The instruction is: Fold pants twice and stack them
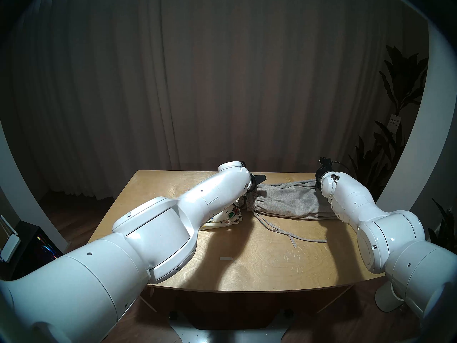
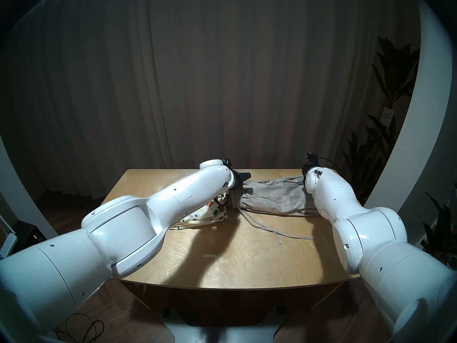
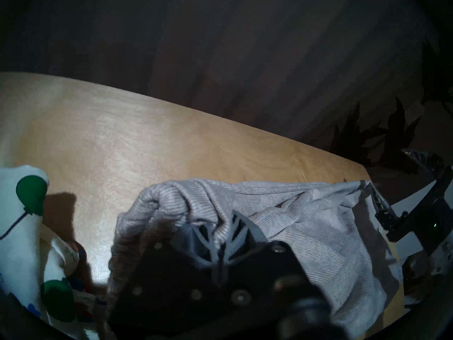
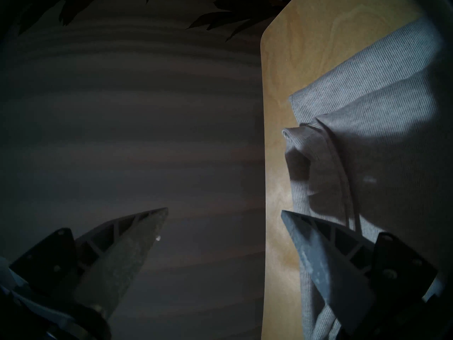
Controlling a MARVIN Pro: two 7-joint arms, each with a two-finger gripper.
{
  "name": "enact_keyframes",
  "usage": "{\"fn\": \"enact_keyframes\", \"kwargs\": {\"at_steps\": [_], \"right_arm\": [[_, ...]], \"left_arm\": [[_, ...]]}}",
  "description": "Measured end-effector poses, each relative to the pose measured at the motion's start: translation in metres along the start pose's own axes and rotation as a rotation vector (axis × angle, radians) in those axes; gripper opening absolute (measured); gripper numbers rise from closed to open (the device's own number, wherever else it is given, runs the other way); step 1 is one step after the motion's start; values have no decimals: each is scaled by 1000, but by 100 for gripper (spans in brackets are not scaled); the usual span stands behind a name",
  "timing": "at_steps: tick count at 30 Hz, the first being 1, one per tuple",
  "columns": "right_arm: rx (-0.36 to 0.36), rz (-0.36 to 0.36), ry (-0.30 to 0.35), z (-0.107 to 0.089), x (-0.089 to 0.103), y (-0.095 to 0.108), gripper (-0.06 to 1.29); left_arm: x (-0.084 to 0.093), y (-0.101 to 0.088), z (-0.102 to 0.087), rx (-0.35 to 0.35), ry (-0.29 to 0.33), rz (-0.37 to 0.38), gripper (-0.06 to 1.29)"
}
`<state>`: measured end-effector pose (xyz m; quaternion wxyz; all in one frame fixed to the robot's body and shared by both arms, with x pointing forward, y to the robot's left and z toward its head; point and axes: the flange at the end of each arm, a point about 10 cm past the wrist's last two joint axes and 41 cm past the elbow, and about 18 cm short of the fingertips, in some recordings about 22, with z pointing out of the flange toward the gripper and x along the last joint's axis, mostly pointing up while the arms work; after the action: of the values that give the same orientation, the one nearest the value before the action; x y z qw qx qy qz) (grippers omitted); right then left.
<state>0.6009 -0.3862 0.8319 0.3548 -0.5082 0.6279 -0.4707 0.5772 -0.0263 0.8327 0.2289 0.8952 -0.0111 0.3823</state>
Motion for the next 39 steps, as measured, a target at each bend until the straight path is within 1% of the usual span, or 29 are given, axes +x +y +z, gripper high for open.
{"fn": "enact_keyframes", "kwargs": {"at_steps": [3,6,7,10,11,13,14,15,16,18,19,21,22,25,29,35,39], "right_arm": [[7,5,-3,0,1,0,120],[11,9,-3,0,3,0,120],[13,11,-3,0,3,0,120],[16,14,-5,0,5,1,120],[17,15,-6,-1,5,1,120],[18,15,-7,-1,5,2,120],[19,15,-9,-1,6,2,120],[20,16,-10,-1,6,3,120],[21,16,-13,-1,6,4,120],[22,16,-16,-1,5,5,120],[24,16,-20,-2,5,6,120],[25,16,-22,-2,5,7,120],[27,16,-24,-2,6,8,120],[28,16,-26,-2,6,9,120],[30,18,-30,-3,7,12,120],[35,26,-43,-4,7,16,120],[52,37,-62,-5,4,14,120]], "left_arm": [[-9,0,0,-46,1,31,-3],[-16,-9,-1,-71,6,37,-3],[-18,-15,-2,-71,13,36,-3],[-15,-31,-4,-63,42,26,-3],[-10,-40,-7,-56,68,21,-3],[-7,-44,-9,-53,85,18,-3],[-1,-50,-12,-50,111,15,22],[4,-54,-15,-48,131,12,61],[13,-61,-20,-48,173,5,125],[22,-66,-26,-53,216,0,125],[31,-69,-32,-64,261,-1,125],[35,-69,-35,-72,284,0,125],[42,-68,-40,-92,321,9,125],[47,-63,-44,-116,354,23,125],[57,-47,-54,-177,419,54,125],[62,-27,-66,-253,481,76,125],[54,-18,-72,-293,497,73,125]]}}
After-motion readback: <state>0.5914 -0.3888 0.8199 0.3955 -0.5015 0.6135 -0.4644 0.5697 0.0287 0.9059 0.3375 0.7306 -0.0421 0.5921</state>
